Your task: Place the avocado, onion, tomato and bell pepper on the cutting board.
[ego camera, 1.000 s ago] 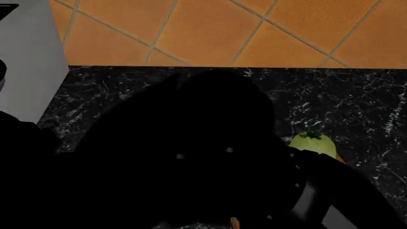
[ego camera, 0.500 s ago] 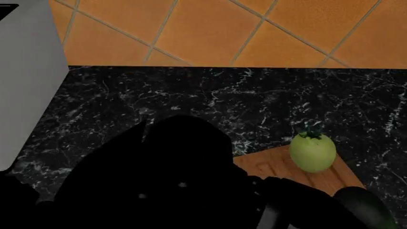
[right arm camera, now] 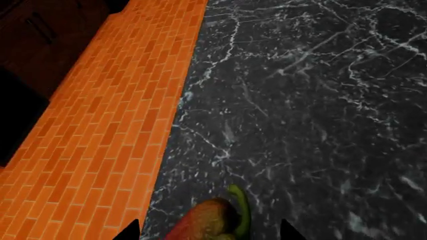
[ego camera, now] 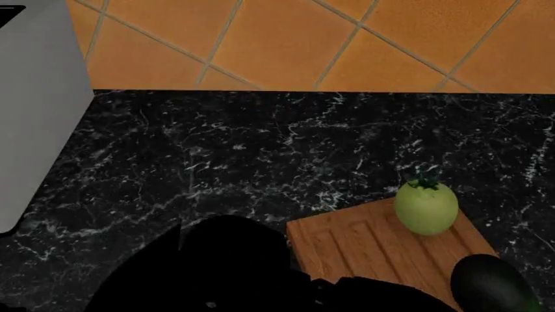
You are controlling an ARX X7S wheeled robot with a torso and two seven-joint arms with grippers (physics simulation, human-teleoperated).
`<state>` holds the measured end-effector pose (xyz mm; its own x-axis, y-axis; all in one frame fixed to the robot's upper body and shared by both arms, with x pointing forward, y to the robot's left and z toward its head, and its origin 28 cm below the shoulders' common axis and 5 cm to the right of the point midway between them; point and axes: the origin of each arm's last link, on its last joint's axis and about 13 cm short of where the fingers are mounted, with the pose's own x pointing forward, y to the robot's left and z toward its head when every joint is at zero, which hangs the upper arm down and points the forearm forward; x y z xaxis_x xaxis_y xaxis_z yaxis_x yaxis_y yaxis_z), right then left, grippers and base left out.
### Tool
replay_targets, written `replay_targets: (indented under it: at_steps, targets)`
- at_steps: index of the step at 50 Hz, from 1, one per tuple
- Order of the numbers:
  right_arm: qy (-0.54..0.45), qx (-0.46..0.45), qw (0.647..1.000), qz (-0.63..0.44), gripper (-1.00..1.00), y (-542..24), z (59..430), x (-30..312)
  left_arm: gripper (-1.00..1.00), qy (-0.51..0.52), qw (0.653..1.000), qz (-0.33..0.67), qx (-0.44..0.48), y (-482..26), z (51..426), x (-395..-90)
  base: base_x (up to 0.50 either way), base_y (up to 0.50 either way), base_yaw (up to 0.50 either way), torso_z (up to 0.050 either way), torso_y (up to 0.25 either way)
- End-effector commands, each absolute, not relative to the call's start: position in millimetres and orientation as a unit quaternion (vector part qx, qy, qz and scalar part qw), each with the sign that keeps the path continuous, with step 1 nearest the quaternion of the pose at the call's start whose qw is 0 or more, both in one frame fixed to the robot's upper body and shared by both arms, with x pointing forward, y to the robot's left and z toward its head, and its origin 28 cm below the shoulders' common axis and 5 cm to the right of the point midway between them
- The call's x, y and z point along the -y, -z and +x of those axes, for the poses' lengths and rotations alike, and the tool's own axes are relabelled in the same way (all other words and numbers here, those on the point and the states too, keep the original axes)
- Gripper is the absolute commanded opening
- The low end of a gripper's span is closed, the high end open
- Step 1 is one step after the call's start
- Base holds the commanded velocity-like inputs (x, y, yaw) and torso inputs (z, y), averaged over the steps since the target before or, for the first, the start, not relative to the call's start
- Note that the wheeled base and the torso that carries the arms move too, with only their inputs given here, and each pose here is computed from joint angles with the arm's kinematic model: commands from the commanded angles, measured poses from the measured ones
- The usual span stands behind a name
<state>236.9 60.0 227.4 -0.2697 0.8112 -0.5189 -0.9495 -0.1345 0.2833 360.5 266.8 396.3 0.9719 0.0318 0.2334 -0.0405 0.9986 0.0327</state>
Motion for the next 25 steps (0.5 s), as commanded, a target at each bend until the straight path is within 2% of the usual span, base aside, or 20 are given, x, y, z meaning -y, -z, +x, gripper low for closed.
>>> replay_targets:
  at_steps: [1,23,24,25]
  targets:
    - [-0.753,-0.29,0.581,-0.111,1.0,-219,236,-64,1.0,-0.005,0.993,0.008,0.118,-396,362,-263,0.0,0.0,0.0,0.0,0.0]
    - [-0.751,-0.314,0.57,-0.114,1.0,-199,237,-62,1.0,-0.007,0.993,0.006,0.115,-392,364,-264,0.0,0.0,0.0,0.0,0.0]
    - [-0.75,-0.312,0.571,-0.116,-1.0,-201,237,-61,1.0,-0.007,0.993,0.006,0.115,-392,364,-264,0.0,0.0,0.0,0.0,0.0]
    - [-0.752,-0.311,0.57,-0.117,-1.0,-201,236,-60,1.0,-0.007,0.993,0.007,0.115,-391,363,-264,0.0,0.0,0.0,0.0,0.0]
